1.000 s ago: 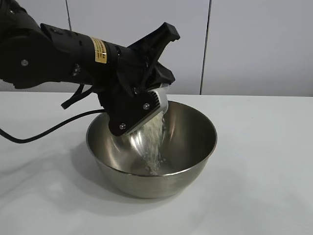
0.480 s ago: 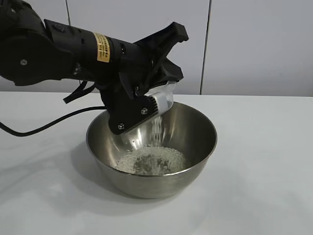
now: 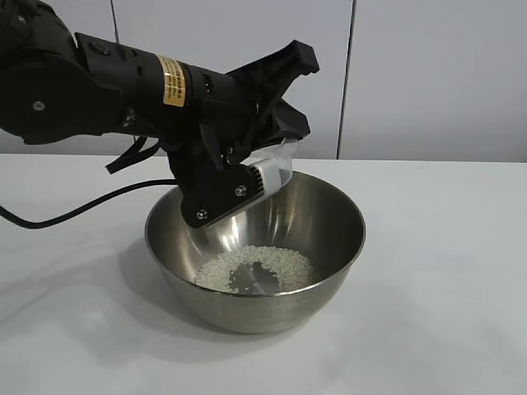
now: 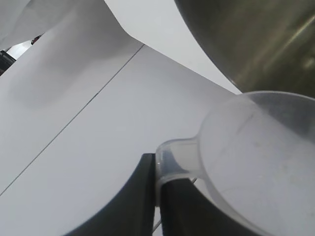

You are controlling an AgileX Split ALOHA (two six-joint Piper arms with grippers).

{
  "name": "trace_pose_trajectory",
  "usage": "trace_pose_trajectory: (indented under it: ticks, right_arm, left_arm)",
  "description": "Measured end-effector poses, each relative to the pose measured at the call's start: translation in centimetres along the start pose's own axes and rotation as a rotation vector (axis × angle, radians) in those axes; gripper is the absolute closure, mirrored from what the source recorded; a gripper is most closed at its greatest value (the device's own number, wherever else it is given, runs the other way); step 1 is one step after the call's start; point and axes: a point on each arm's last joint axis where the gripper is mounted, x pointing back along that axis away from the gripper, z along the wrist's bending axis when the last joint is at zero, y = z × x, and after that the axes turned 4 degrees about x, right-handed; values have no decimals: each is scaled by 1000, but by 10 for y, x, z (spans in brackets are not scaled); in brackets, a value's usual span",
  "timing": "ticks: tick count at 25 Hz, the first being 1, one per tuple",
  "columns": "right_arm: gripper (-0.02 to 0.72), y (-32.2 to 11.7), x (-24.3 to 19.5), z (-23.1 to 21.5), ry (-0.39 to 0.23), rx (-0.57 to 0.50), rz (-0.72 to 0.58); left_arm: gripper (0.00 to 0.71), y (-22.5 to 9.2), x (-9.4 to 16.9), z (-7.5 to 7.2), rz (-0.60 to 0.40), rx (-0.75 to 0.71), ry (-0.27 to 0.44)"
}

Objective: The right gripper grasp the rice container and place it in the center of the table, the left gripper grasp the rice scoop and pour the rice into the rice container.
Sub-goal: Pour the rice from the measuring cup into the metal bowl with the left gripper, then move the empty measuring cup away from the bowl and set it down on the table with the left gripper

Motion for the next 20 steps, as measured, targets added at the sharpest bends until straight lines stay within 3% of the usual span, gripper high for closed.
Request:
trace_pose_trajectory:
  ticks: [4,7,9,15,20]
  right_arm:
    - [93,0,0,0,0,0,0]
    - [93,0,0,0,0,0,0]
    - [93,0,0,0,0,0,0]
    - [93,0,0,0,0,-1,0]
    - [93,0,0,0,-2,-3,0]
  left_arm:
    - [702,0,0,0,0,43,0]
    - [702,-1,0,0,15,200,13]
    - [702,-1,2,2,40,392,54]
    - [702,-4,9,9,93,1008,269]
    - [702,-5,20,2,122,1499,395]
